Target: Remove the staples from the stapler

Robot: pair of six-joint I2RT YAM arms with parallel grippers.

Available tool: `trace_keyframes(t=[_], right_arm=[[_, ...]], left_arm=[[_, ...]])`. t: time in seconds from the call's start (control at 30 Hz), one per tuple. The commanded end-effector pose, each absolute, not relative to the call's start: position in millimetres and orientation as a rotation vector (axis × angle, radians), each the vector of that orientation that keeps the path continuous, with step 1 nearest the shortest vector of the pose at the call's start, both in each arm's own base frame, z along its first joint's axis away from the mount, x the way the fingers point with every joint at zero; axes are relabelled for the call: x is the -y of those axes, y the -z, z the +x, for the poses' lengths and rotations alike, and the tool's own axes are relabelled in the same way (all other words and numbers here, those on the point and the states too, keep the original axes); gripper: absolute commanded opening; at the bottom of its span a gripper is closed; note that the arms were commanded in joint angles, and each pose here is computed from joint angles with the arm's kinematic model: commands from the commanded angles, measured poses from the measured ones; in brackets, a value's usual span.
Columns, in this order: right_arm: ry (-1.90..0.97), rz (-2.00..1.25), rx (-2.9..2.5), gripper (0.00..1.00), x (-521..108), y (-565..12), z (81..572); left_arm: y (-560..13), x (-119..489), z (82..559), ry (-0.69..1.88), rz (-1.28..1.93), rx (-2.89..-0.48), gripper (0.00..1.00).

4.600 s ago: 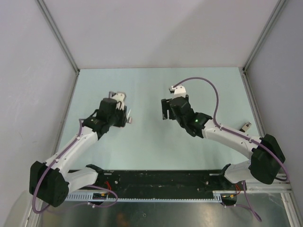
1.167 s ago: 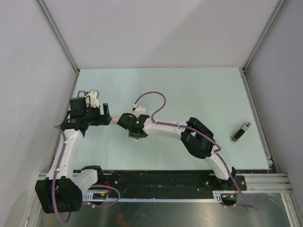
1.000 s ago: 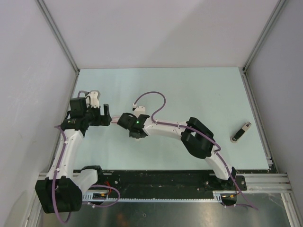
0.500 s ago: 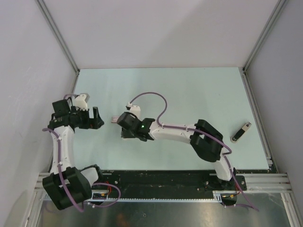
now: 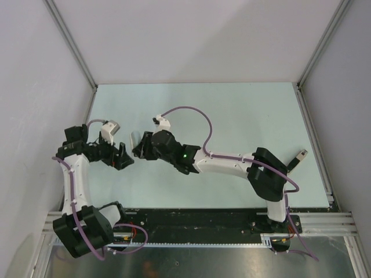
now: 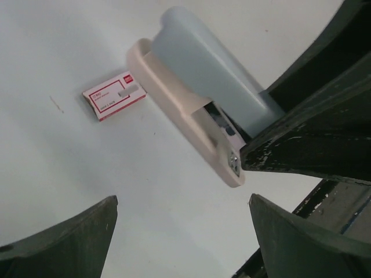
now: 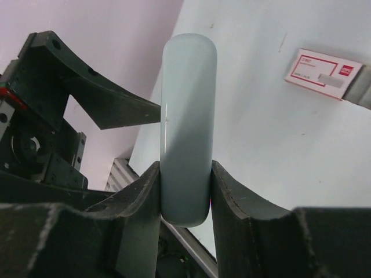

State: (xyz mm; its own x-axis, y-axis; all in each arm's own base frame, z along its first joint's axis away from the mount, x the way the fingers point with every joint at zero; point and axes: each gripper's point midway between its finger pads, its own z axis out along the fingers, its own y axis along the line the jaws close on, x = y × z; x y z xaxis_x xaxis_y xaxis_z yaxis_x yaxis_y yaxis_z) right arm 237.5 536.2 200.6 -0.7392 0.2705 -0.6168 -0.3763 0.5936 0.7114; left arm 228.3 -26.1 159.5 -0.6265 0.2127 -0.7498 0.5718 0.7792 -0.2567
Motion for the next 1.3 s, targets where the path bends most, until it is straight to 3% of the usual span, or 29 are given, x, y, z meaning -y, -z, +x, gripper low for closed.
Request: trace_keyframes(t=[0.0, 0.7, 0.9, 1.13, 1.27], right_arm=[[-1.311, -0.065, -1.967, 0.0, -546, -242, 242], [-1.493, -0.061, -2.016, 0.0, -562, -230, 219], [-1.538, -0.069, -2.003, 0.0, -566, -235, 214], [-1.541, -0.076, -2.019, 0.0, -568, -228, 212], [-1.543, -0.085, -2.025, 0.0, -569, -225, 211]], left_arm=[[-169, 40, 219, 0.632, 0.724, -2.115, 1.0], [-185, 37, 232, 0.6, 0.801, -2.034, 0.84], [-179, 30, 233, 0.545, 0.833, -2.058, 0.49], [-176, 23, 228, 0.444, 0.889, -2.057, 0.41], [-171, 15, 228, 0.392, 0.904, -2.085, 0.28]])
